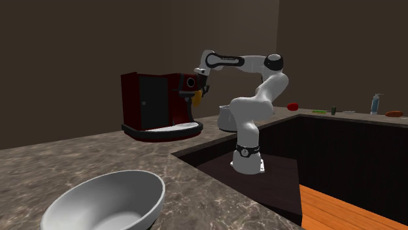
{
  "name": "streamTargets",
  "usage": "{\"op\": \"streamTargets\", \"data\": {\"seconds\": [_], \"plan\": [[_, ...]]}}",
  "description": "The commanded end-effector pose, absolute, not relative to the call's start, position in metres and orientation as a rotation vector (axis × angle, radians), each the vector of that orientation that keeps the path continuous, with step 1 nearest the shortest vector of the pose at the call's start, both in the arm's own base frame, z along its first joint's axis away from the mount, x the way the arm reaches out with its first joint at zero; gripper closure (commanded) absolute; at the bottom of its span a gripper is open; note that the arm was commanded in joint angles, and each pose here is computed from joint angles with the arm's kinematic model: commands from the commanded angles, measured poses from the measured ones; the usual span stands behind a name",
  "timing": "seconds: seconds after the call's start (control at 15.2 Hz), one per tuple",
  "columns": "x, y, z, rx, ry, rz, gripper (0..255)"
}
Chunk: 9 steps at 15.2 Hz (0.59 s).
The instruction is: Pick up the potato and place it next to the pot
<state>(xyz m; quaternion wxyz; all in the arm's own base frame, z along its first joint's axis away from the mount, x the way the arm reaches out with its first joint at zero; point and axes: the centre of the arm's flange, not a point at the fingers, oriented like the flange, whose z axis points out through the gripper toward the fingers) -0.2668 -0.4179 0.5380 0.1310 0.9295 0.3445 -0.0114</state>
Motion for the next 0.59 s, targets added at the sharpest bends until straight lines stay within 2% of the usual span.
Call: {"op": "streamTargets", "data": {"seconds": [0.0, 0.53], "plan": [[-0.266, -0.417, 0.527, 2.699, 1.0, -0.033, 255], [-0.266, -0.417, 0.485, 2.699, 1.0, -0.033, 255]]}}
